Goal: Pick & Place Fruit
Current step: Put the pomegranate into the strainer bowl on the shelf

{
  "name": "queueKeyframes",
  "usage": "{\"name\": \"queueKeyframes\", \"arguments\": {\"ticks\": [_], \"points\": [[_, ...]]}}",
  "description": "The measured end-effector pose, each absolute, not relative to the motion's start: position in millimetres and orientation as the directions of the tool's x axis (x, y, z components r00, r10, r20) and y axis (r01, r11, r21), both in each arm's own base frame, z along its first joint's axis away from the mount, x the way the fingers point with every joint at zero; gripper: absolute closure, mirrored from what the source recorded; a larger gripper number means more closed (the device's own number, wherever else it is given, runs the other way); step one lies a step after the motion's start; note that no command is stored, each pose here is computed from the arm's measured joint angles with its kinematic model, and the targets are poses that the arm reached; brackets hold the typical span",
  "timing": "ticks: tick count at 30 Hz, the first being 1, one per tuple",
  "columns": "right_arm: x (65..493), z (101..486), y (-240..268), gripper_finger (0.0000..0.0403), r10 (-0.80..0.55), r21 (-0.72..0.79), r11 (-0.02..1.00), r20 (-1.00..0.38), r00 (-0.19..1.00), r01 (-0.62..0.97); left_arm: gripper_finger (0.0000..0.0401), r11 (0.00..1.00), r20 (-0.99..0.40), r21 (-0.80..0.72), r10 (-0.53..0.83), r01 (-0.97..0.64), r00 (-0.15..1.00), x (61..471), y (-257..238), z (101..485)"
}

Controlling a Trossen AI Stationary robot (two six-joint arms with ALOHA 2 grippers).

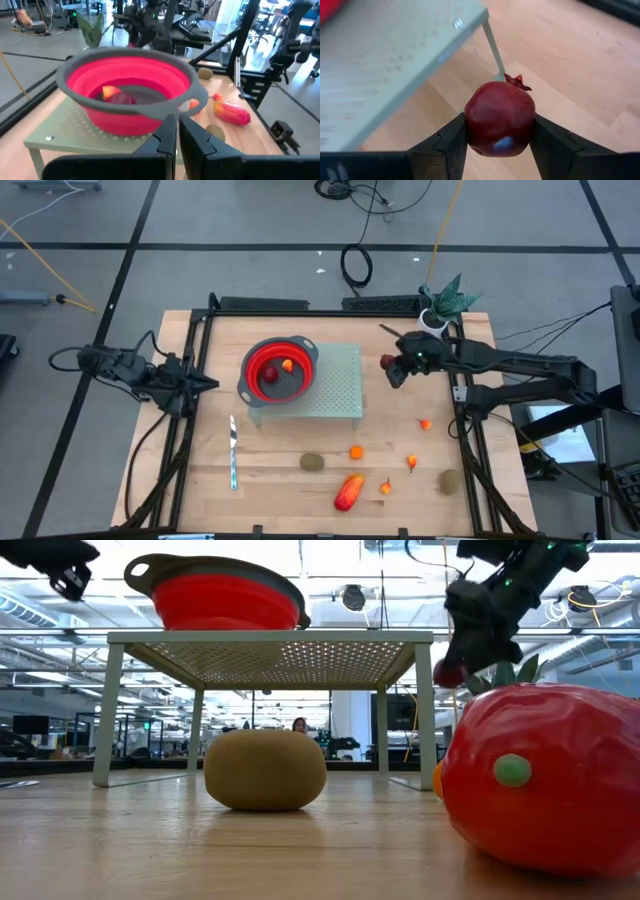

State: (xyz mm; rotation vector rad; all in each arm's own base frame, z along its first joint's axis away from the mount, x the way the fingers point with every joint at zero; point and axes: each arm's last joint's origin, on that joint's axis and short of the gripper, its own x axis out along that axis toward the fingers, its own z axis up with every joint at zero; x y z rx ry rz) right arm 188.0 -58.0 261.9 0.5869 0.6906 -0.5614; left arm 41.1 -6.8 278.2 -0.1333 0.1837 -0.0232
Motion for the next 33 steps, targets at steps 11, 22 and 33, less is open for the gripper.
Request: {"name": "queueKeyframes", "arguments": {"ticks": [11,22,33], "points": [[186,300,-57,0.0228,-0.33,0.448,0.733,-0.424,0.844,0.511,0.0382,0.988,-0.133,-0.148,-0.05,0.03,0.99,40,-7,258],[193,338,-59,0.0229,-0.352,0.524,0.791,-0.034,0.936,0.316,0.0382,0.991,-0.135,-0.131,-0.049,0.031,0.99,41,-7,257],[190,374,-54,0.0229,-0.251,0.525,0.85,0.336,0.908,0.041,0.0382,0.991,-0.136,-0.131,-0.052,0.035,0.989,41,-7,257]]}}
